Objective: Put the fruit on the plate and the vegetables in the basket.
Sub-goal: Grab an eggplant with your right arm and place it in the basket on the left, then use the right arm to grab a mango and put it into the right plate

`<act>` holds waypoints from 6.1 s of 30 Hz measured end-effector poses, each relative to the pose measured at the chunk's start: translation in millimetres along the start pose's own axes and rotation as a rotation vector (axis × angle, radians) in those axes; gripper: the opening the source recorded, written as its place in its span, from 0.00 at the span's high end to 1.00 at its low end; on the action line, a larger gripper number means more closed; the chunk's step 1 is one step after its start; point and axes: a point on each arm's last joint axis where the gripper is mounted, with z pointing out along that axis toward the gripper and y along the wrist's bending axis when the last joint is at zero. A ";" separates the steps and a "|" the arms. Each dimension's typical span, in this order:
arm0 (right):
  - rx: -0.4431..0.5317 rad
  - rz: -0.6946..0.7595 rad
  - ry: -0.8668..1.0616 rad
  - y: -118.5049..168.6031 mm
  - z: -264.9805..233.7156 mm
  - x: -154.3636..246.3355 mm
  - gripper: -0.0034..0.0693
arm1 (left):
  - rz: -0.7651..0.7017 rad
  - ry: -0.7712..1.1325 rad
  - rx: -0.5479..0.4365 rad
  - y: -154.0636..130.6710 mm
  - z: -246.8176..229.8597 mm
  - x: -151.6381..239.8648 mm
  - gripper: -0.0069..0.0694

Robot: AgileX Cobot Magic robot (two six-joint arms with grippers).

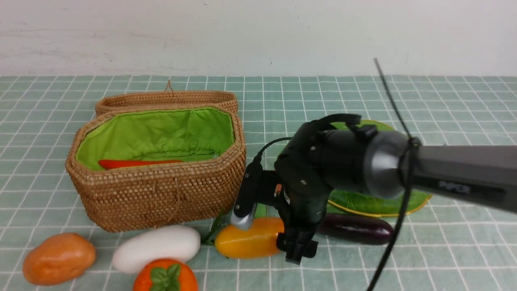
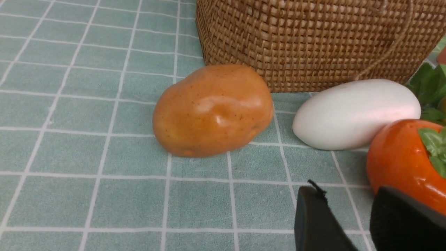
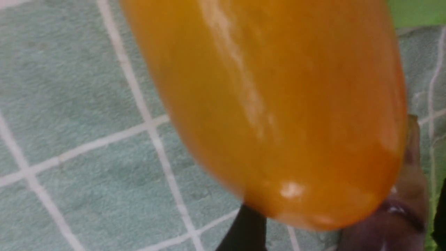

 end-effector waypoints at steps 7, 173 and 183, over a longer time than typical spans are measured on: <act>0.004 -0.004 0.010 -0.3 6.5 -1.7 0.06 | 0.000 0.000 0.000 0.0 0.0 0.0 0.60; -0.158 0.654 -0.292 -152.2 -53.4 82.6 0.20 | 0.000 0.000 0.000 0.0 0.0 0.0 0.60; -0.231 0.778 -0.231 -146.3 -10.7 76.1 0.03 | 0.000 0.000 0.000 0.0 0.0 0.0 0.60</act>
